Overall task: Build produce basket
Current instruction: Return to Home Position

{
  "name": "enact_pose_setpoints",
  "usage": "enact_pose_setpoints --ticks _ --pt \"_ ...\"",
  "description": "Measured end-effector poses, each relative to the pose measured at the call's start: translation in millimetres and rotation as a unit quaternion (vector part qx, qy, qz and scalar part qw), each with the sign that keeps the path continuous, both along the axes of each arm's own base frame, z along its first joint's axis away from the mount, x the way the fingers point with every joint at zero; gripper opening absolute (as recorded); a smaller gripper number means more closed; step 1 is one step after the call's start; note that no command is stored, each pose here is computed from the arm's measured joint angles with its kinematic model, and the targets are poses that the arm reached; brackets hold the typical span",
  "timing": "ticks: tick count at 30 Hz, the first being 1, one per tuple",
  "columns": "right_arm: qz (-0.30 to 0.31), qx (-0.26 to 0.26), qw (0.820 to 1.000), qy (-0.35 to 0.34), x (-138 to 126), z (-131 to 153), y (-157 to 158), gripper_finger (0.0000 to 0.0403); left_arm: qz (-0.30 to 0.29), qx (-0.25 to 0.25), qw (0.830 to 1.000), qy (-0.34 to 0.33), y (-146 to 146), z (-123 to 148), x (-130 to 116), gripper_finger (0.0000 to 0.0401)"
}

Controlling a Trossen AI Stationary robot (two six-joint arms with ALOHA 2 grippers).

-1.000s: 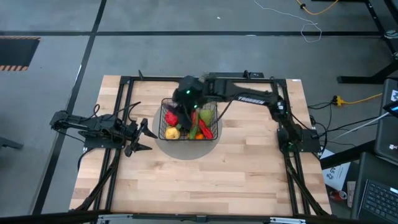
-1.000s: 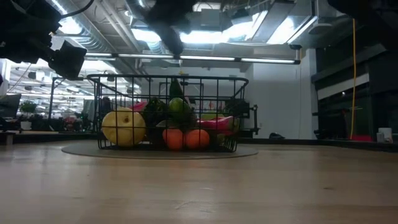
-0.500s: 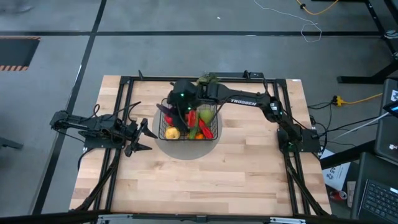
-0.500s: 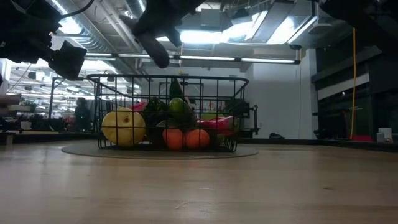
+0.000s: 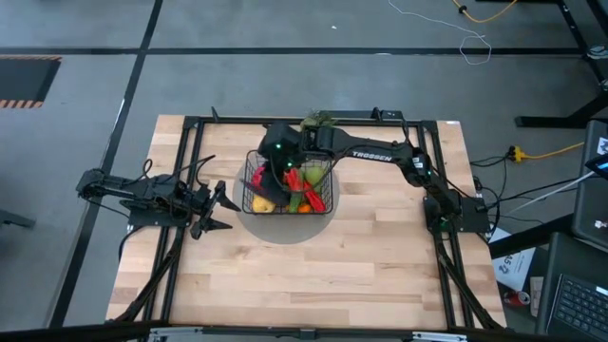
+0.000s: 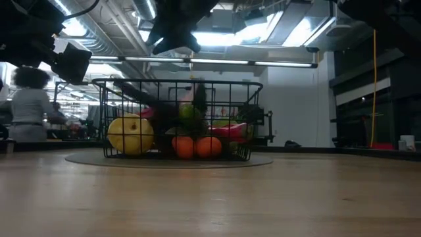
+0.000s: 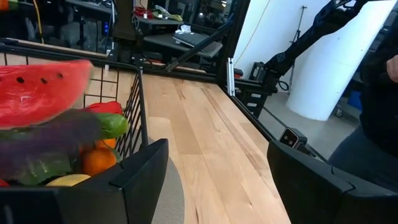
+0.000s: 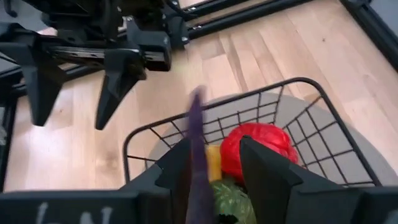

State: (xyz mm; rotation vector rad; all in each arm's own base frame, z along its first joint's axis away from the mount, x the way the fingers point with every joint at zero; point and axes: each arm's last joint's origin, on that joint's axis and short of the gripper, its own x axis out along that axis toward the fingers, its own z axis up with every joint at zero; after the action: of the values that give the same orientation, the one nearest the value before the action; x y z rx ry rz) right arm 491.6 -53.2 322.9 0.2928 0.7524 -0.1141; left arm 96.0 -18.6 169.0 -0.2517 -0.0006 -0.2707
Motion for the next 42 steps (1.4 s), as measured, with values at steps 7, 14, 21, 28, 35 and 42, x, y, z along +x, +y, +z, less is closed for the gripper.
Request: enact_pose_setpoints --ticks 7,14,21,28,35,42 --pt "-0.009 -0.004 1.0 0.025 -3 -3 0 0.0134 0.0 0.0 1.0 0.0 0 0 0 0.027" --pt "0.009 -0.007 0.999 0.047 -6 -6 2 0.0134 0.0 0.0 1.0 0.0 0 0 0 0.027" --pt "0.076 -0.016 0.992 0.095 -14 -12 12 0.0134 0.0 0.0 1.0 0.0 0 0 0 0.027" --pt "0.062 -0.022 0.983 0.172 -40 -1 15 0.0134 0.0 0.0 1.0 0.0 0 0 0 0.027" --pt "0.018 -0.092 0.97 0.224 -71 24 22 0.0134 0.0 0.0 1.0 0.0 0 0 0 0.027" --pt "0.036 -0.087 0.962 0.256 -92 38 40 0.0134 0.0 0.0 1.0 0.0 0 0 0 0.027"
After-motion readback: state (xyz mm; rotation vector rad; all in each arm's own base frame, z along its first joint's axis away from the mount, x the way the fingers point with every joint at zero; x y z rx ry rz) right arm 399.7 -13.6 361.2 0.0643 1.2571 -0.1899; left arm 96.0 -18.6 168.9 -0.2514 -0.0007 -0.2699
